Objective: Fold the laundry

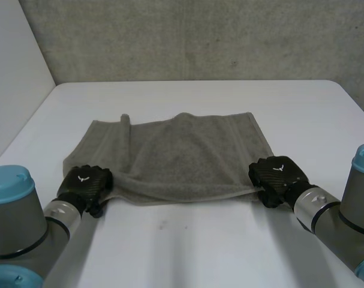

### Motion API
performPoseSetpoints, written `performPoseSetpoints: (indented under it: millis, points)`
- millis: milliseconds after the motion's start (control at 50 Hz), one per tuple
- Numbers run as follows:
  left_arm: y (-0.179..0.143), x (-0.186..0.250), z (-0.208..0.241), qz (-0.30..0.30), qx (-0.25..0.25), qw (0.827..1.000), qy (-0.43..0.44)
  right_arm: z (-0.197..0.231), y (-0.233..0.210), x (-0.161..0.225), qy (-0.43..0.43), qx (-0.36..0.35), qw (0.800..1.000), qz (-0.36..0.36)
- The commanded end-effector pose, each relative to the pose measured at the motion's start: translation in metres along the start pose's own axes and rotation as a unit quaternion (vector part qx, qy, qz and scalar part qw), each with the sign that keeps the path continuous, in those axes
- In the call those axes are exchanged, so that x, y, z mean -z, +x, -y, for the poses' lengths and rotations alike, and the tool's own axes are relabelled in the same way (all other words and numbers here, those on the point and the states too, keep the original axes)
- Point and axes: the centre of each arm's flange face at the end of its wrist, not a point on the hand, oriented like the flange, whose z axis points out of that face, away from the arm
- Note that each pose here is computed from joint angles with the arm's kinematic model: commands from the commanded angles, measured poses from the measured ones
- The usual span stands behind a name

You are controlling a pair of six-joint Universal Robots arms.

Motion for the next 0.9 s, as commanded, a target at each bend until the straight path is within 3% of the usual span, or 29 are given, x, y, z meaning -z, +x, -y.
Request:
performPoseSetpoints:
  millis: [20,280,440,500,580,700,800,900]
  points:
    - [-0.002,-0.010,0.004,0.004,0.000,1.000,0.011,-0.002,0.000,-0.001,-0.004,-0.001,1.000,0.001]
    - [-0.035,0.008,0.063,0.055,0.008,0.993,0.105,0.020,0.014,-0.003,0.020,0.051,0.998,-0.022]
    - [-0.050,0.047,0.114,0.076,-0.006,0.983,0.166,0.078,0.025,0.027,0.036,0.144,0.988,-0.034]
    - [-0.049,0.058,0.117,0.055,-0.019,0.989,0.138,0.100,0.028,0.039,0.037,0.163,0.985,-0.035]
    - [-0.035,0.071,0.111,-0.019,-0.067,0.995,0.068,0.122,0.025,0.060,0.017,0.182,0.983,-0.014]
    - [-0.024,0.061,0.079,-0.080,-0.139,0.986,-0.033,0.097,0.014,0.064,-0.091,0.219,0.970,0.052]
    - [-0.024,0.037,0.056,-0.092,-0.176,0.976,-0.083,0.075,0.014,0.047,-0.143,0.255,0.953,0.083]
    - [-0.031,0.002,0.053,-0.065,-0.193,0.975,-0.086,0.073,0.024,0.025,-0.140,0.261,0.954,0.055]
